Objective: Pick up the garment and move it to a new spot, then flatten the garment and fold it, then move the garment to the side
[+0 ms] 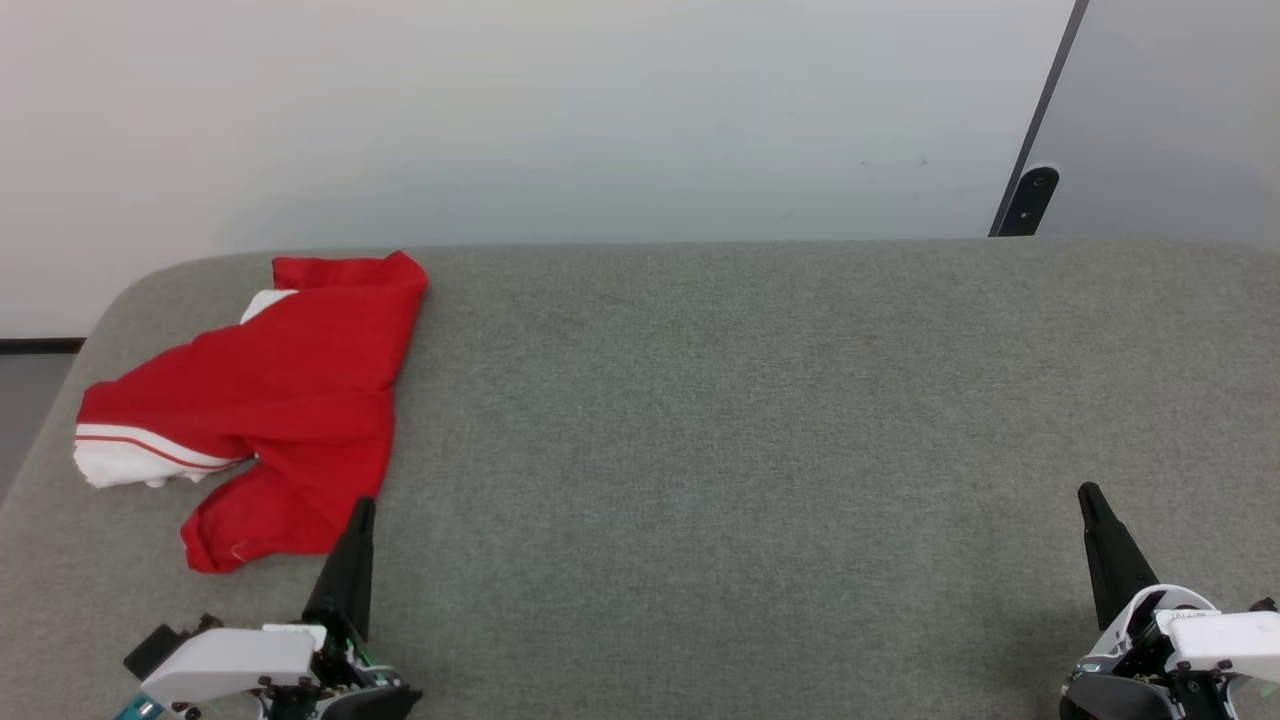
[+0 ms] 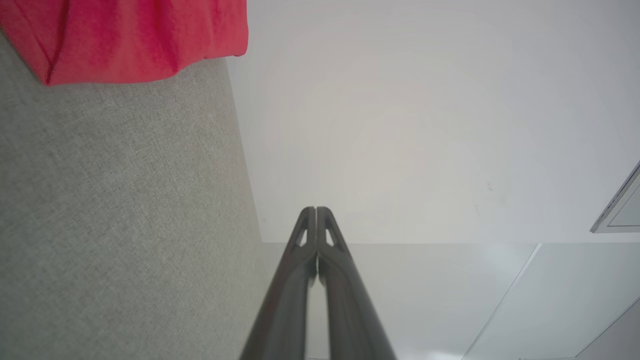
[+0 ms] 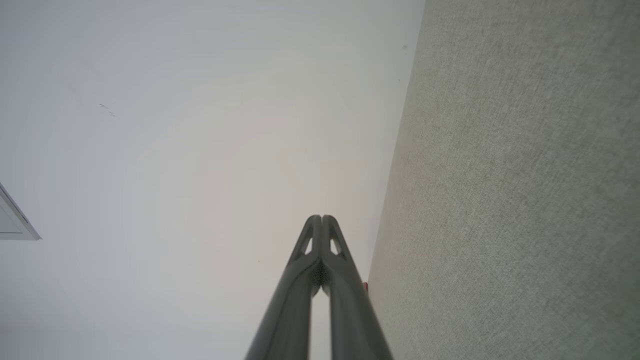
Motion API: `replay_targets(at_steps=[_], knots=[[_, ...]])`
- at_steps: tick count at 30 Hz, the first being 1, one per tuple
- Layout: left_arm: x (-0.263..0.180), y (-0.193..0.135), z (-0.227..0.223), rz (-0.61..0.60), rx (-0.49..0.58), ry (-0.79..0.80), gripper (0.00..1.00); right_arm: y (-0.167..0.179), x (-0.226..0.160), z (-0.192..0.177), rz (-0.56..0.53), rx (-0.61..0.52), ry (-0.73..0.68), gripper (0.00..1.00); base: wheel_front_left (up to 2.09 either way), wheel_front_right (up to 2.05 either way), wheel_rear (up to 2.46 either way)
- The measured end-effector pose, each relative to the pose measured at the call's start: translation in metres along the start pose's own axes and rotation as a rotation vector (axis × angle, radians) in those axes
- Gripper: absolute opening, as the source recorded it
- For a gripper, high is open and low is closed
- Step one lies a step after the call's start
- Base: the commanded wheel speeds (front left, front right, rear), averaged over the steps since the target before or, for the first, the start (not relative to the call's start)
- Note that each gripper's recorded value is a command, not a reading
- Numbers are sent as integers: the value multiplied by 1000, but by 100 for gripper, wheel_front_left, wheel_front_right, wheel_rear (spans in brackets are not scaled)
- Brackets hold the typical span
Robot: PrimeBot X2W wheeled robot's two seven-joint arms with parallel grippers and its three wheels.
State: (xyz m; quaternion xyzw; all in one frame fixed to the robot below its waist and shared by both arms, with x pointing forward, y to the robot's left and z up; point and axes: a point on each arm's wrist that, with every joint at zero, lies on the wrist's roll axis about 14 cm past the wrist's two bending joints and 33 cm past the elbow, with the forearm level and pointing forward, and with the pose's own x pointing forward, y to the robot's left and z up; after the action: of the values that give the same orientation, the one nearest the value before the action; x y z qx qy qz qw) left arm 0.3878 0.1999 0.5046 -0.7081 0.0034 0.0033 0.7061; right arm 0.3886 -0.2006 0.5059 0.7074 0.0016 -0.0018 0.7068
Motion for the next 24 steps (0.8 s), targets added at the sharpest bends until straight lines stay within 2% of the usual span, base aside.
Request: replay_targets(at_steps=[22,23,24], knots=[[0,0,0,0,0,0,0,0,0,0,0,0,0,0,0,0,0],[0,0,0,0,0,0,100,0,0,0,0,0,0,100,0,0,0],[-1,4,0,10,-1,0,100,-3,-1,0,-9,1,-1,100,0,0,0]])
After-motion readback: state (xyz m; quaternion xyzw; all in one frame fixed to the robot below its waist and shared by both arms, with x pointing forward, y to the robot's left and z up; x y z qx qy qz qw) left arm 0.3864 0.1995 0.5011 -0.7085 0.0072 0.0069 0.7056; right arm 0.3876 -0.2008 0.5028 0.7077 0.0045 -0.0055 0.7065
